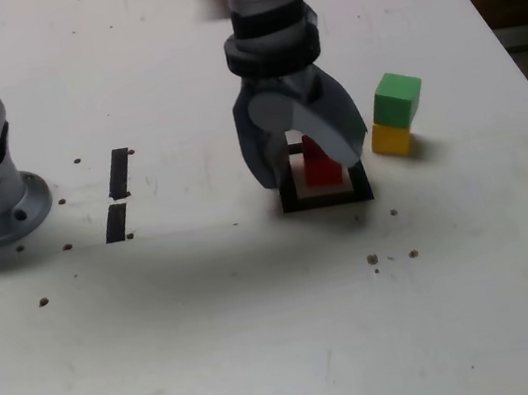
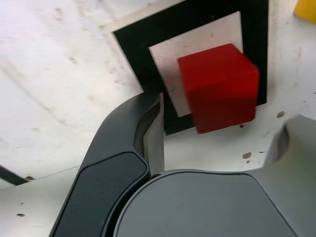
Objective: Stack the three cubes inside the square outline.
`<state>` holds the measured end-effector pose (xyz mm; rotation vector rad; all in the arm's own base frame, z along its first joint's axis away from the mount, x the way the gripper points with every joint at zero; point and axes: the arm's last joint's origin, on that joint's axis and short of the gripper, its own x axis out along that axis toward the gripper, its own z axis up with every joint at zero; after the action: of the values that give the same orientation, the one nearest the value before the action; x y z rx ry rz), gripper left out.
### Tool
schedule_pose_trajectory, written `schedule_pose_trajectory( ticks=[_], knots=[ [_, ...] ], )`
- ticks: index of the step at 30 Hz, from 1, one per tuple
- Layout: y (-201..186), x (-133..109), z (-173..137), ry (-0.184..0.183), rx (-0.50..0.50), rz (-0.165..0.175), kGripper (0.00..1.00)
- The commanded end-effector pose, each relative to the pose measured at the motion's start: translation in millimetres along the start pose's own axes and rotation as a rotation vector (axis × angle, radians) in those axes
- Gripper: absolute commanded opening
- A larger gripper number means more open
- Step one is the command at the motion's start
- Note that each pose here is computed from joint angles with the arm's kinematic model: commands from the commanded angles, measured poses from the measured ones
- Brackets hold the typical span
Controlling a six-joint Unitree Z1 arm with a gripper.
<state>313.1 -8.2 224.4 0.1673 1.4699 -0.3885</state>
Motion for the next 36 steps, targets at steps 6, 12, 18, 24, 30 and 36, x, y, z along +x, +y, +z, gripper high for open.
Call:
schedule_pose_trajectory(
  ticks=[6, 12, 18, 24, 30, 36],
  knots=[
    [-8.9, -46.3, -17.7, -0.024, -0.009, 0.112, 0.96],
    [-17.5, -100.8, -12.4, 0.005, 0.063, 0.217, 0.96],
    [-18.7, -134.0, 9.4, 0.035, 0.191, 0.217, 0.96],
    [-11.1, -133.9, 33.7, 0.099, 0.269, 0.183, 0.96],
    [2.0, -111.8, 55.2, 0.165, 0.287, 0.161, 0.96],
    [18.3, -85.2, 66.4, 0.232, 0.268, 0.148, 0.96]
  ],
)
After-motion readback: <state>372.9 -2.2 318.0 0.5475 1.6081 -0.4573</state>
